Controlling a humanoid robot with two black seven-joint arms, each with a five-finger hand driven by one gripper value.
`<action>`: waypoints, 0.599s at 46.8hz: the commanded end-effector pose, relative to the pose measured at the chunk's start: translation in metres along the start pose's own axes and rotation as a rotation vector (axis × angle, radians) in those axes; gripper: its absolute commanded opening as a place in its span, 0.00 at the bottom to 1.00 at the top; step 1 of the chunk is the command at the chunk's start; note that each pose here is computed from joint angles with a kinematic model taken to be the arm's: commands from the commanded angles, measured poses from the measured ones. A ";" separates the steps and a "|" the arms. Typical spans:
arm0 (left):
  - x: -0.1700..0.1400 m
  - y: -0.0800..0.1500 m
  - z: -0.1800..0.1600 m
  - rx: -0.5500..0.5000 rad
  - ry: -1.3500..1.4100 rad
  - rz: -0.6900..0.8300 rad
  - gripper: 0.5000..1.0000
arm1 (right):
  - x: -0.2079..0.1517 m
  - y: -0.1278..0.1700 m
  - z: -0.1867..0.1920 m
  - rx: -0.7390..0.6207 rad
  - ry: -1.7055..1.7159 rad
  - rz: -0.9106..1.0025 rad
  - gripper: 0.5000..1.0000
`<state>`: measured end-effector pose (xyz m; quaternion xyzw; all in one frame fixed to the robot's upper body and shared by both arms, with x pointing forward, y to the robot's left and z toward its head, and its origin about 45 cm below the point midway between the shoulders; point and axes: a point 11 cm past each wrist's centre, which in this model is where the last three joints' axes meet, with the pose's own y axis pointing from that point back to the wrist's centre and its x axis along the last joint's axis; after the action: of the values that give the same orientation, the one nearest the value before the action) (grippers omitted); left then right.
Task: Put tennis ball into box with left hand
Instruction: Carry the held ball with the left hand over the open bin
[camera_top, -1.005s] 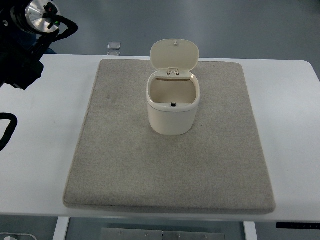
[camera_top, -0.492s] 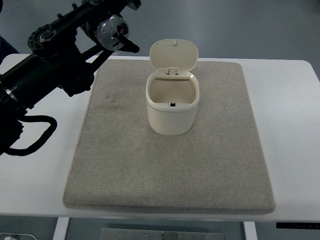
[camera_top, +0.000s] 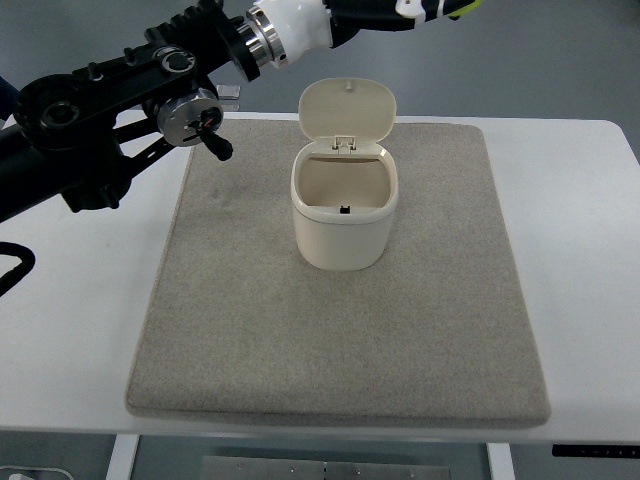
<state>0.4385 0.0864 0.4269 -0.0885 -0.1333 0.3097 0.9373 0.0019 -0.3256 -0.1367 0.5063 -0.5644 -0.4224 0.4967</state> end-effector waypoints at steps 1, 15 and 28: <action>0.003 0.013 -0.005 0.028 -0.007 -0.018 0.00 | 0.000 0.000 0.000 -0.001 0.000 -0.001 0.88; -0.023 0.042 -0.012 0.093 -0.076 -0.158 0.00 | 0.000 0.000 -0.001 0.001 0.000 0.001 0.88; -0.012 0.063 -0.024 0.169 -0.108 -0.172 0.00 | 0.000 0.000 -0.001 0.001 0.000 -0.001 0.88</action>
<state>0.3991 0.1188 0.3903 0.0049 -0.1595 0.2392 0.9578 0.0017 -0.3258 -0.1367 0.5060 -0.5644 -0.4225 0.4970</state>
